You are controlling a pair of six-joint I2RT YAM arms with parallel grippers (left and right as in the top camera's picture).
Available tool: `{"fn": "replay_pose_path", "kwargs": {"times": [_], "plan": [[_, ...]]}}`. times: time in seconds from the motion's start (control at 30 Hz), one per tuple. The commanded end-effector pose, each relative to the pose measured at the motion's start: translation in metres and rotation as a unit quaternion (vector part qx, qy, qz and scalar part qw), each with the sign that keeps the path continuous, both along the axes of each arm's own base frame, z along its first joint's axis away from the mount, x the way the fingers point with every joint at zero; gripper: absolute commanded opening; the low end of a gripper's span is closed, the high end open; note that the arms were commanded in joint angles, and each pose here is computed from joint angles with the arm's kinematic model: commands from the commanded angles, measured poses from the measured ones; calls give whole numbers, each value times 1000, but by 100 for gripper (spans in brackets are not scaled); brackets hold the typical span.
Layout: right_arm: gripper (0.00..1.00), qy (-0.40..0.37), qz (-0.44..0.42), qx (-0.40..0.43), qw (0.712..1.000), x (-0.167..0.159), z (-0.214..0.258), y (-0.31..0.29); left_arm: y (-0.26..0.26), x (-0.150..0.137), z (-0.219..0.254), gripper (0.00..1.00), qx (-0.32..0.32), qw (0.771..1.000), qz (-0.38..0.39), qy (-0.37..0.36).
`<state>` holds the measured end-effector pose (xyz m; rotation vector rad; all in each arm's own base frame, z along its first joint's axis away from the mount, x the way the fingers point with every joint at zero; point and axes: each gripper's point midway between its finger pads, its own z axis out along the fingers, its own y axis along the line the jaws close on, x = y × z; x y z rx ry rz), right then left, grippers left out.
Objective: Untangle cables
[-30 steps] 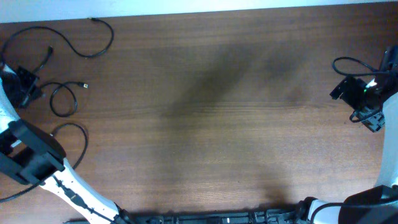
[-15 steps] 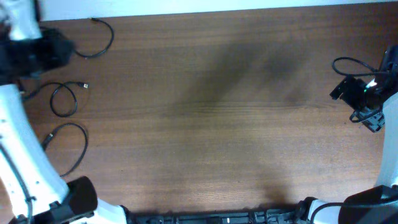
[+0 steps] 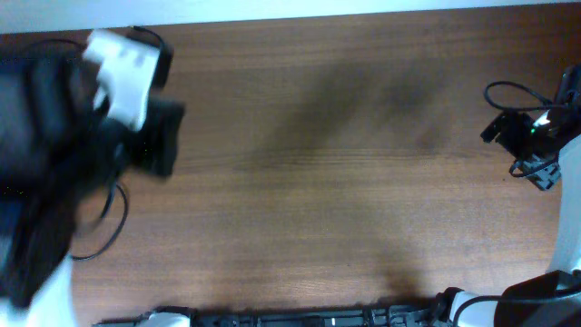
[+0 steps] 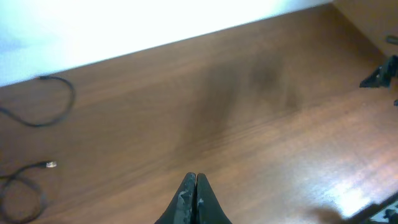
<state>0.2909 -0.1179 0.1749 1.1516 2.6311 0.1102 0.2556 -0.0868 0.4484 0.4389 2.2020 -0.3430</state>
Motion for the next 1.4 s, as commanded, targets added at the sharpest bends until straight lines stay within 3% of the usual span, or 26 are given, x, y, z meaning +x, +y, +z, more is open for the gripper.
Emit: {"fn": "replay_pose_path", "kwargs": {"times": [0.0,0.1,0.23,0.3,0.37,0.4,0.43,0.5,0.57,0.7,1.03,1.23,1.37], "plan": [[98,-37,21,59,997,11,8,21,31,-34,-12,0,31,997,71,-12],[98,-19,29,112,993,0,7,41,32,-37,-33,0,-6,994,103,-19],[98,-52,170,164,970,-2,18,77,30,-23,-61,0,-51,989,125,-56],[98,-41,184,167,968,-13,21,87,29,-16,-79,27,-67,987,137,-47],[98,-48,197,161,966,-18,30,95,29,-12,-92,31,-63,988,138,-33],[98,-61,209,150,964,-21,38,100,29,-10,-96,73,-61,988,139,-26],[98,-75,220,137,963,-25,47,105,28,-8,-98,99,-60,988,139,-23],[98,-156,257,36,953,-59,96,119,27,-1,-106,99,-55,989,140,-7],[98,-291,263,-45,919,-121,153,137,27,3,-111,99,-52,989,140,3],[98,-414,260,-127,863,-190,186,153,27,3,-111,99,-52,989,140,3],[98,-407,260,-122,867,-195,180,154,27,3,-111,99,-52,989,140,3],[98,-370,229,-161,886,-197,169,133,27,3,-111,99,-52,989,140,3],[98,-328,307,-138,883,-174,125,139,27,3,-111,99,-52,989,140,3]]}}
